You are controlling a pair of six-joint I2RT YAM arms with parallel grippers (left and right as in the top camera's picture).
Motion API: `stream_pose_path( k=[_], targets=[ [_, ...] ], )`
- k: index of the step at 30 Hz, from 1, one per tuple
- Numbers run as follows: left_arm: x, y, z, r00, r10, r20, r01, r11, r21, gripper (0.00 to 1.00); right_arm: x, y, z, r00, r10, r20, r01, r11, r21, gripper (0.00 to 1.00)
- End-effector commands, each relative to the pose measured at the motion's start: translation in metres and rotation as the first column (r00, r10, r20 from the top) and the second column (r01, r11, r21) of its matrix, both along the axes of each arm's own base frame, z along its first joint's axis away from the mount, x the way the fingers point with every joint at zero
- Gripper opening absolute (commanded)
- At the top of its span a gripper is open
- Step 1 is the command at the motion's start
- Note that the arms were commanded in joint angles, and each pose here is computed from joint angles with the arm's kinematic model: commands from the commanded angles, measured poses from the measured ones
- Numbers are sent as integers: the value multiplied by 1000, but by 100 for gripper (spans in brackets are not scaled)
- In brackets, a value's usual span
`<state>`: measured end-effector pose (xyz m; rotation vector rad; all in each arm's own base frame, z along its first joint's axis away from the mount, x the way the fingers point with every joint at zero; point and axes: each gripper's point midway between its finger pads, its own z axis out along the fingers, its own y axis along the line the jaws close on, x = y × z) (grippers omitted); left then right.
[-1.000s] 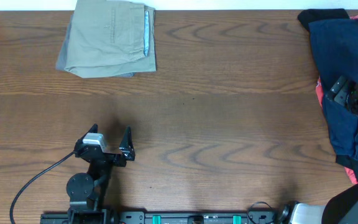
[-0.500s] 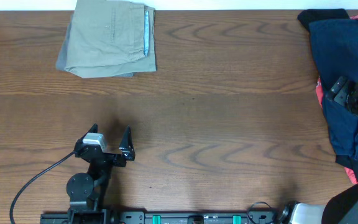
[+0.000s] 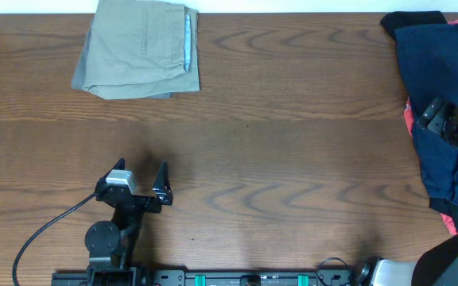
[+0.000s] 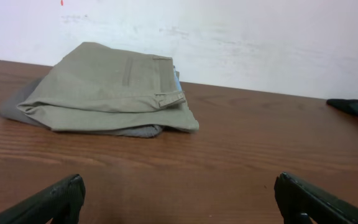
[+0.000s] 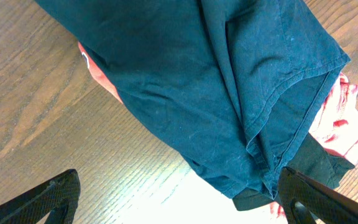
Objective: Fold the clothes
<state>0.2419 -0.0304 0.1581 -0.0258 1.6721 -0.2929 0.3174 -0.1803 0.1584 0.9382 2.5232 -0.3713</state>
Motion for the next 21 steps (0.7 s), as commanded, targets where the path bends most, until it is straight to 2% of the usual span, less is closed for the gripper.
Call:
stream_pose_path(
  k=[1,7,13,21],
  targets=[
    [0,-1,-16,999,-11,-35,12,1000,18,98,-3,-5,4,1000,-25,9,25,1000,-11,99],
    [0,-1,-16,999,-11,-35,12,1000,18,98,-3,-1,8,1000,-15,22,16,1000,-8,99],
    [0,-1,-16,999,-11,-35,12,1000,18,98,-7,10,46,992,10,124,-4,999,-51,99],
    [0,-1,-16,999,-11,-35,12,1000,18,98,-15,77,105,931,201,304,-170,977,-125,99]
  ],
)
